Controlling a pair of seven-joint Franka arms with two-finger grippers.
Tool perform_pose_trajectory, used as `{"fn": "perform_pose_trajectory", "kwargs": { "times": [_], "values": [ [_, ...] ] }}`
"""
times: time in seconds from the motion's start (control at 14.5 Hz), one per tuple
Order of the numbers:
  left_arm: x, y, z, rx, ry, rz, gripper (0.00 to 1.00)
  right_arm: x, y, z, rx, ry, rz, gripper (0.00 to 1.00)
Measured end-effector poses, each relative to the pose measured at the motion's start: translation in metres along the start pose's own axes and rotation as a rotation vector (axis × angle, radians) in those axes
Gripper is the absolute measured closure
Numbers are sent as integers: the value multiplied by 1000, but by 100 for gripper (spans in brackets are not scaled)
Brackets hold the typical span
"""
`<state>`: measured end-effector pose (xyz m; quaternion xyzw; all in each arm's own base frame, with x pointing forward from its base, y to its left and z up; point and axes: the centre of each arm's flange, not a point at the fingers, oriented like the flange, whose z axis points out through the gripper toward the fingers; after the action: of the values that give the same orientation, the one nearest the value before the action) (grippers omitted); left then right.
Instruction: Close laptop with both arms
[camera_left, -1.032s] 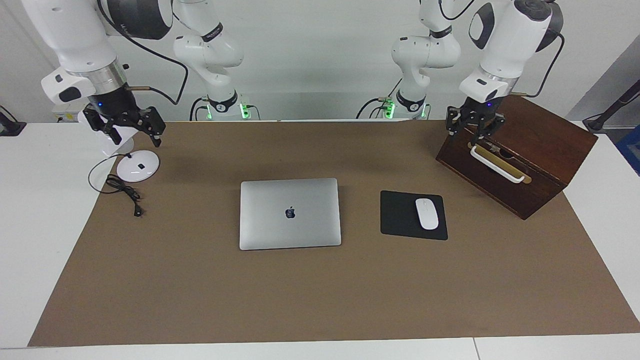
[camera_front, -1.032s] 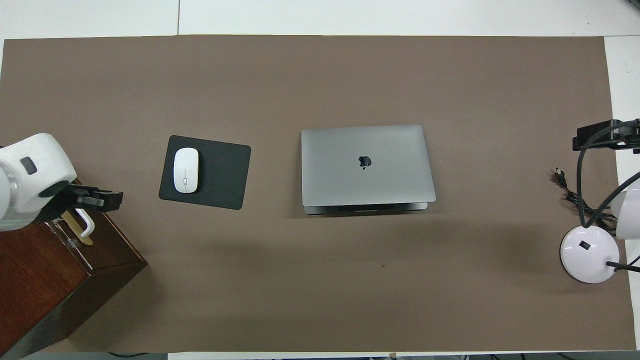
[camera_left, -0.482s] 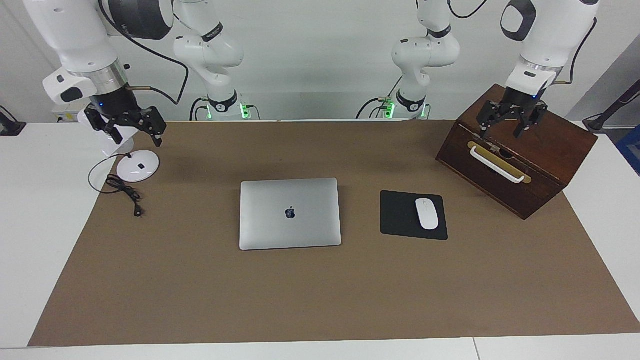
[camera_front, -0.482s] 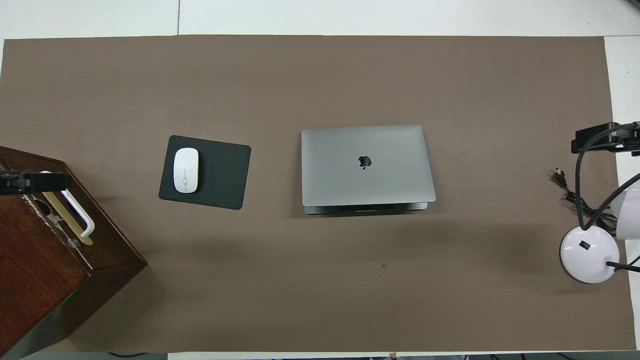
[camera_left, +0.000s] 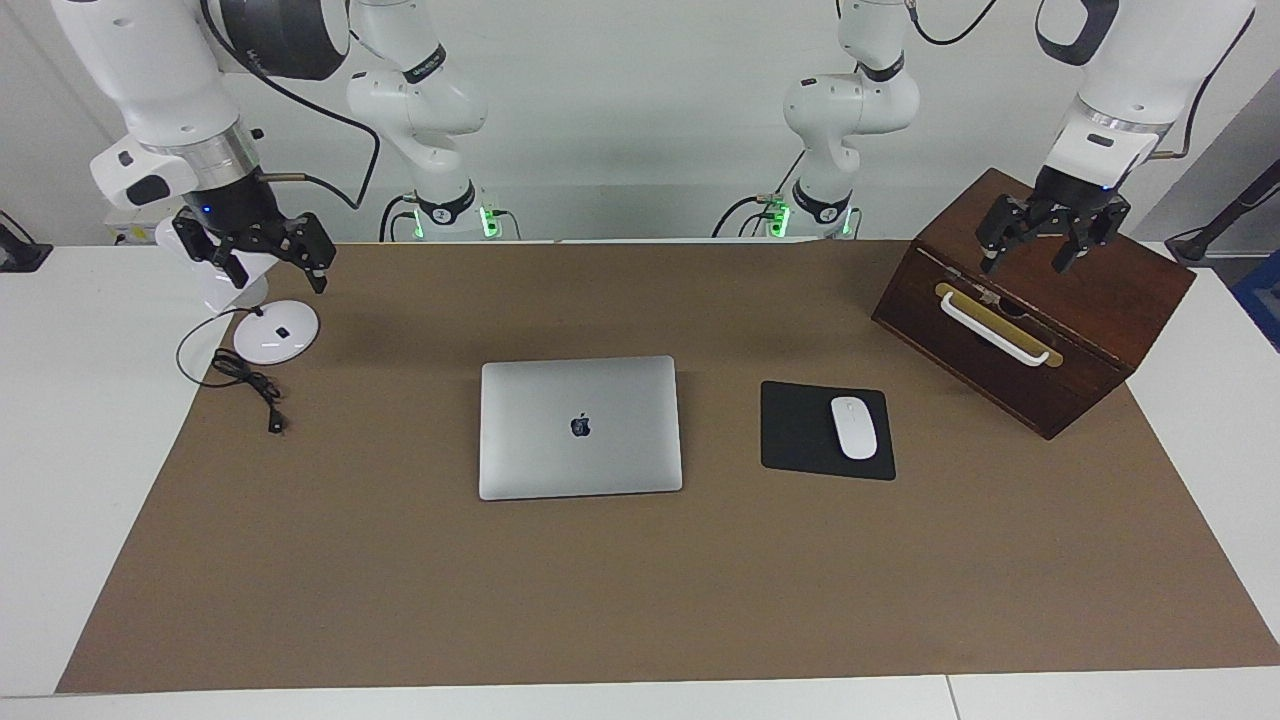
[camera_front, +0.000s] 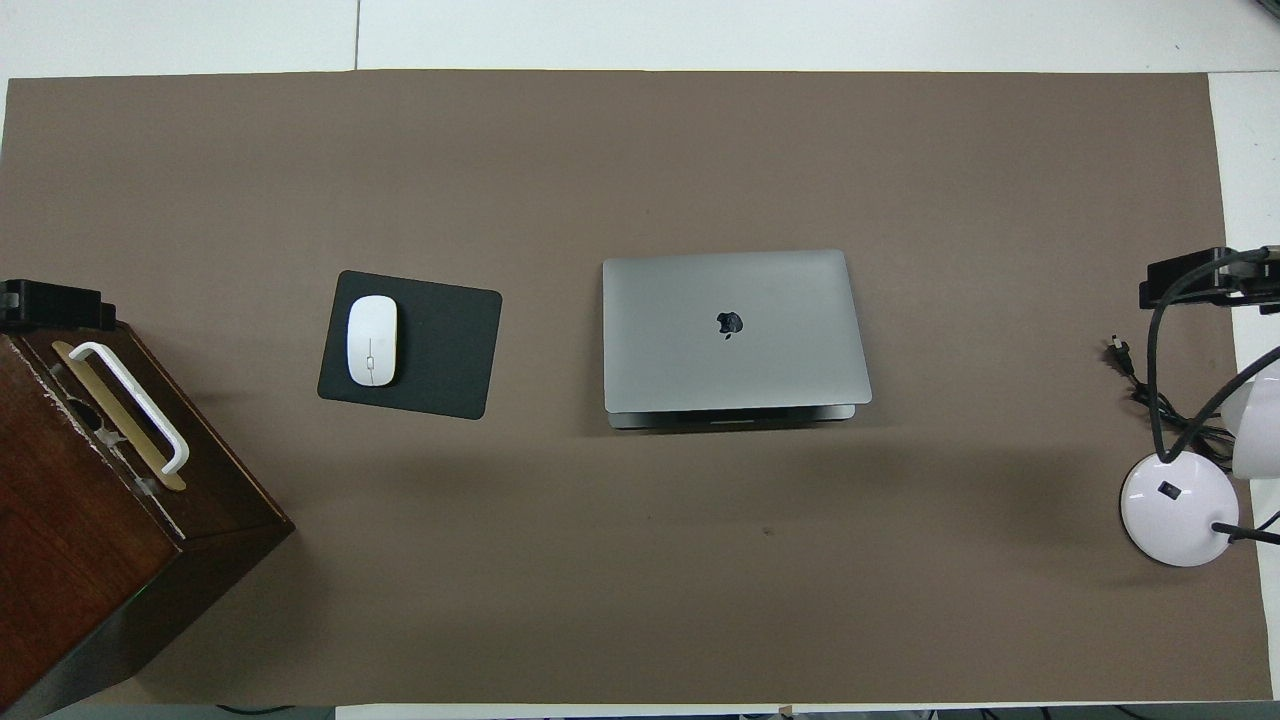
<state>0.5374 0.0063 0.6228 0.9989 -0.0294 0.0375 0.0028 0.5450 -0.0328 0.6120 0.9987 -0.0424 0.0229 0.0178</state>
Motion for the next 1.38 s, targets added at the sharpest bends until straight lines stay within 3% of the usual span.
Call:
{"fn": "perform_pose_trajectory", "kwargs": {
  "times": [0.34, 0.62, 1.38],
  "values": [
    [8, 3, 35, -4, -96, 5, 0, 0, 0, 0, 0, 0, 0, 0],
    [4, 5, 40, -7, -132, 7, 0, 2, 1, -1, 0, 18, -3, 0],
    [4, 10, 38, -5, -124, 3, 0, 4, 6, -2, 1, 38, 5, 0]
  ]
}}
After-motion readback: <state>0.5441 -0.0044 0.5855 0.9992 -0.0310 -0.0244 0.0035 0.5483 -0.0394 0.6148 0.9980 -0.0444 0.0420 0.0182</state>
